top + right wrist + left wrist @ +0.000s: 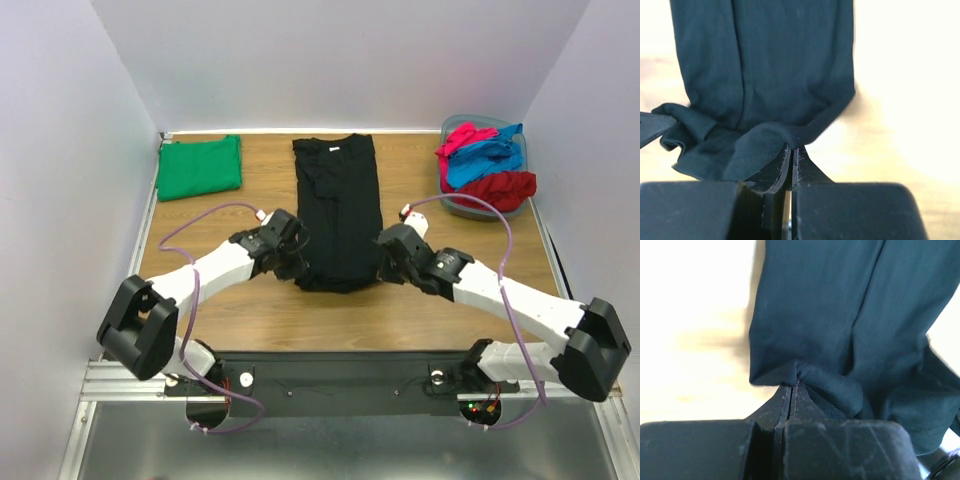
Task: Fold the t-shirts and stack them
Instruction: Fold the tshirt
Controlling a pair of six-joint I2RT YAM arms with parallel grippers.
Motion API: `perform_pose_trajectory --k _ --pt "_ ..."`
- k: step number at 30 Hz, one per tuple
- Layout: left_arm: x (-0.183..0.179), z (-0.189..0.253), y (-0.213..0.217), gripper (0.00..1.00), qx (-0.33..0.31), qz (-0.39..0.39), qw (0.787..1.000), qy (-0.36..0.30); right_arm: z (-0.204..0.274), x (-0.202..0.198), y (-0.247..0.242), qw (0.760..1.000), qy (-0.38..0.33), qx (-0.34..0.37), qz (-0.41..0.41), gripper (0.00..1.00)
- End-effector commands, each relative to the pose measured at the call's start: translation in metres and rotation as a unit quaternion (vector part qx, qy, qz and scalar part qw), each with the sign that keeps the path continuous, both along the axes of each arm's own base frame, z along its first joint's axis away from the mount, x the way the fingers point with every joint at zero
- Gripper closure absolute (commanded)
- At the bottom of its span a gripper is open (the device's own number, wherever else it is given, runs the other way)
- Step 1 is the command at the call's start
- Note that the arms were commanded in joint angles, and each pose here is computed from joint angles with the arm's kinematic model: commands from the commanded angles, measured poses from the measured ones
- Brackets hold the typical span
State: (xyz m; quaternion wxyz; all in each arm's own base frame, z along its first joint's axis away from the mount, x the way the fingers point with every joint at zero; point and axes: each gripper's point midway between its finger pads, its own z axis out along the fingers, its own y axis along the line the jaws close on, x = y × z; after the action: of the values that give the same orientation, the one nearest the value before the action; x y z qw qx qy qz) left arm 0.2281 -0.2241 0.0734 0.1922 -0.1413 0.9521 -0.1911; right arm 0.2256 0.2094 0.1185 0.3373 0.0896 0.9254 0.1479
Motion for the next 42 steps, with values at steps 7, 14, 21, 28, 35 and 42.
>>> perform_pose_trajectory --k 7,14,21,28,35,42 --pt "0.098 0.042 -0.023 1.0 0.017 -0.015 0.997 -0.078 0.04 0.104 0.006 0.997 -0.077 0.012 -0.023 1.0" --pt "0.141 0.042 -0.022 1.0 0.017 0.006 0.997 -0.081 0.032 0.154 0.002 0.997 -0.075 0.01 -0.013 1.0" --pt "0.182 0.04 -0.014 1.0 0.024 0.024 0.996 -0.086 0.034 0.2 -0.003 0.996 -0.085 0.013 -0.014 1.0" --pt "0.211 0.048 -0.013 1.0 0.017 0.026 0.995 -0.096 0.026 0.234 -0.006 0.997 -0.081 0.013 -0.003 1.0" --pt "0.236 0.039 -0.012 1.0 0.03 0.025 0.994 -0.1 -0.004 0.259 -0.006 0.998 -0.059 0.009 -0.008 1.0" --pt "0.258 0.017 0.001 0.85 0.053 0.049 0.993 -0.097 -0.021 0.28 -0.004 0.998 -0.056 -0.006 -0.011 0.99"
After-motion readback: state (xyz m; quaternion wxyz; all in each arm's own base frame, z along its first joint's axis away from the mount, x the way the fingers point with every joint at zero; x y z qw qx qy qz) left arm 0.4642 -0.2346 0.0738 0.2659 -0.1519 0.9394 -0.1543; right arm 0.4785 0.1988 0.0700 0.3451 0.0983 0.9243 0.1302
